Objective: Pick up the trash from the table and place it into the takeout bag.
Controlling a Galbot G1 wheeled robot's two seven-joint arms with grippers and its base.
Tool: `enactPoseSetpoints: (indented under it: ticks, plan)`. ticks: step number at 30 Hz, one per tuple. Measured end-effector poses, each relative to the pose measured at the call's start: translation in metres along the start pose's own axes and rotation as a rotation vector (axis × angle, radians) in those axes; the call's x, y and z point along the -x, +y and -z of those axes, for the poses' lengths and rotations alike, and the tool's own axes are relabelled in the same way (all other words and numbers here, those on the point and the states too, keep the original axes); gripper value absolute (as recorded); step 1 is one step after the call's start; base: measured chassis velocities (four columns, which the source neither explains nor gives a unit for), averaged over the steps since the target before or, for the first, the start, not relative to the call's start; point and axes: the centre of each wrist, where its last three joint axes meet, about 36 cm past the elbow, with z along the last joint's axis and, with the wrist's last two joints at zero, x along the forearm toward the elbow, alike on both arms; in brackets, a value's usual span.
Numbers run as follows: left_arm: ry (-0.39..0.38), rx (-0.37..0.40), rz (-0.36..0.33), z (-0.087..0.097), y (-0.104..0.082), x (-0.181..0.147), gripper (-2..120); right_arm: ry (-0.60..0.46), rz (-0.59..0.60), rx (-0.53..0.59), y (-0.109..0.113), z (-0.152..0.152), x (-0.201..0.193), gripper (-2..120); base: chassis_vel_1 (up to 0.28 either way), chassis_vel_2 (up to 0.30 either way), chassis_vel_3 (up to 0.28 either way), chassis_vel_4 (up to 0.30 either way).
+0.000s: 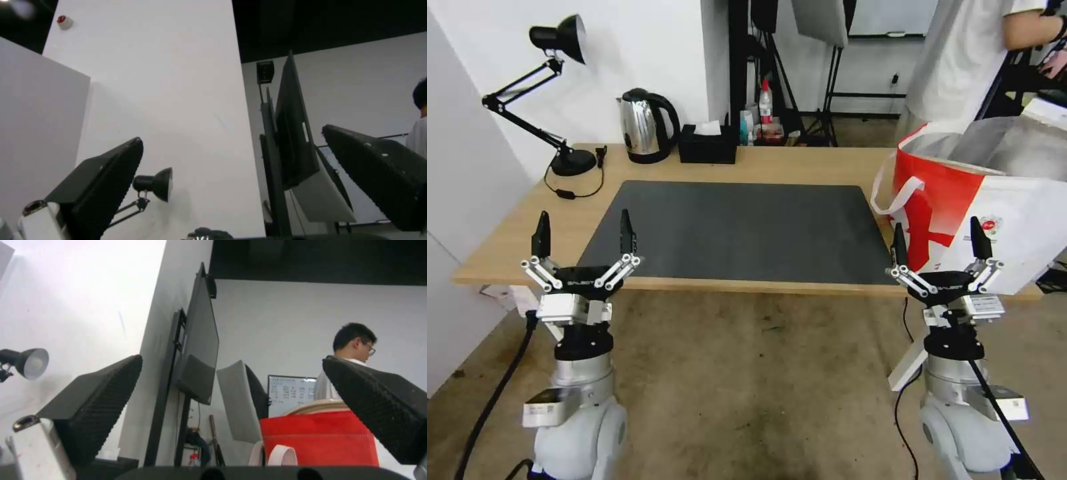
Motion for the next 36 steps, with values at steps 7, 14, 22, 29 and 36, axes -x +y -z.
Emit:
enactPoseSetpoints:
  ticks: [7,14,22,29,36]
  plan:
    - [-0.007,0.003,-0.01,-0.0016,-0.0029,-0.0008,100,-0.019,0.01,-0.024,-0.0007,-0.0051,-0.0012,100,0.0,0.0,0.0,0.0]
    - [-0.019,0.001,-0.017,-0.0035,-0.0044,-0.0022,100,-0.025,0.011,-0.037,0.0013,-0.0063,-0.0026,100,0.0,0.0,0.0,0.0]
    - [-0.019,-0.002,-0.018,-0.0047,-0.0054,-0.0038,100,-0.025,0.005,-0.032,0.0035,-0.0064,-0.0032,100,0.0,0.0,0.0,0.0]
    - [-0.019,-0.002,-0.018,-0.0048,-0.0055,-0.0039,100,-0.025,0.004,-0.031,0.0036,-0.0064,-0.0032,100,0.0,0.0,0.0,0.0]
    - [-0.019,-0.002,-0.018,-0.0048,-0.0056,-0.004,100,-0.025,0.003,-0.03,0.0037,-0.0064,-0.0032,100,0.0,0.0,0.0,0.0]
